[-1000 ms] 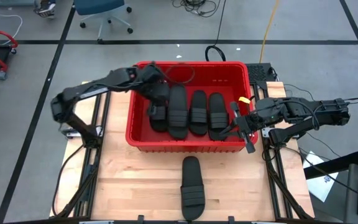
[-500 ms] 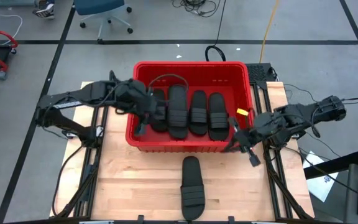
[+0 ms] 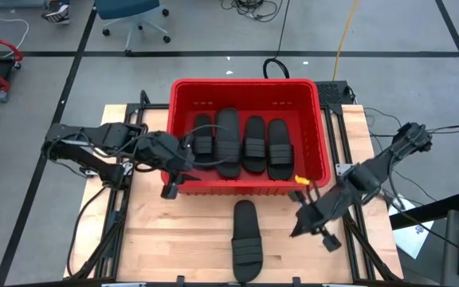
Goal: Pick and place slides into bin
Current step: Put the black slide into the red bin
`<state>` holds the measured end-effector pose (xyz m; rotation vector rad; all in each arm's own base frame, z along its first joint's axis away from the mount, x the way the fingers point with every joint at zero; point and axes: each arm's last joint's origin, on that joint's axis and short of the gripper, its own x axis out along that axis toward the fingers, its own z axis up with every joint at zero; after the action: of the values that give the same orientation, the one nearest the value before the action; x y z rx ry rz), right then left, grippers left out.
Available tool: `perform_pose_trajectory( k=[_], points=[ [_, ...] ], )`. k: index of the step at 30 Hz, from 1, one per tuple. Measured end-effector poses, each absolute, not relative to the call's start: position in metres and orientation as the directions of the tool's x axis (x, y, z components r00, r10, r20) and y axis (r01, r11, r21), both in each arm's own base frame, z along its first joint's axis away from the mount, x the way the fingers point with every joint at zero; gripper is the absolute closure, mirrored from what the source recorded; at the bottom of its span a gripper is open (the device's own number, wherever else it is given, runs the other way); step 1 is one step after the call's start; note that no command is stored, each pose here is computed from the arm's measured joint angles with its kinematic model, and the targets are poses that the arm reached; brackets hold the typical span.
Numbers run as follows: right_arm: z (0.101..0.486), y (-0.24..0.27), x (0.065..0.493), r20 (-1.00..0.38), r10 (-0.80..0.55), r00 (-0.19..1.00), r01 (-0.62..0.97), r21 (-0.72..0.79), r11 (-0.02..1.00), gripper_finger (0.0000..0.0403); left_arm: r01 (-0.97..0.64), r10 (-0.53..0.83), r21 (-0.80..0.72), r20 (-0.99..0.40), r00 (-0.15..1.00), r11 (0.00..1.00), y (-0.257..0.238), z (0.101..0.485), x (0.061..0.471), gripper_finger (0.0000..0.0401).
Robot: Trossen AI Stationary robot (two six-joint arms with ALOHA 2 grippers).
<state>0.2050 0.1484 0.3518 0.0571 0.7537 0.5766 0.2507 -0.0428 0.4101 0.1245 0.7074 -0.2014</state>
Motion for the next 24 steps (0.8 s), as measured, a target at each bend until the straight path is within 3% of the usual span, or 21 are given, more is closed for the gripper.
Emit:
perform_pose_trajectory(
  k=[8, 17, 24],
  points=[
    [0.317, 0.183, 0.227, -0.702, 0.502, 0.504, -0.469, 0.265, 0.842, 0.0403, 0.294, -0.199, 0.035, -0.656, 0.728, 0.955, -0.063, 0.41, 0.246, 0.0277],
    [0.292, 0.199, 0.257, -0.694, 0.475, 0.541, -0.404, 0.282, 0.871, 0.0402, 0.338, -0.258, -0.004, -0.657, 0.709, 0.941, -0.084, 0.41, 0.24, 0.0277],
    [0.274, 0.197, 0.272, -0.731, 0.394, 0.557, -0.32, 0.249, 0.914, 0.0359, 0.368, -0.284, -0.009, -0.655, 0.7, 0.93, -0.099, 0.41, 0.235, 0.0277]
  ],
)
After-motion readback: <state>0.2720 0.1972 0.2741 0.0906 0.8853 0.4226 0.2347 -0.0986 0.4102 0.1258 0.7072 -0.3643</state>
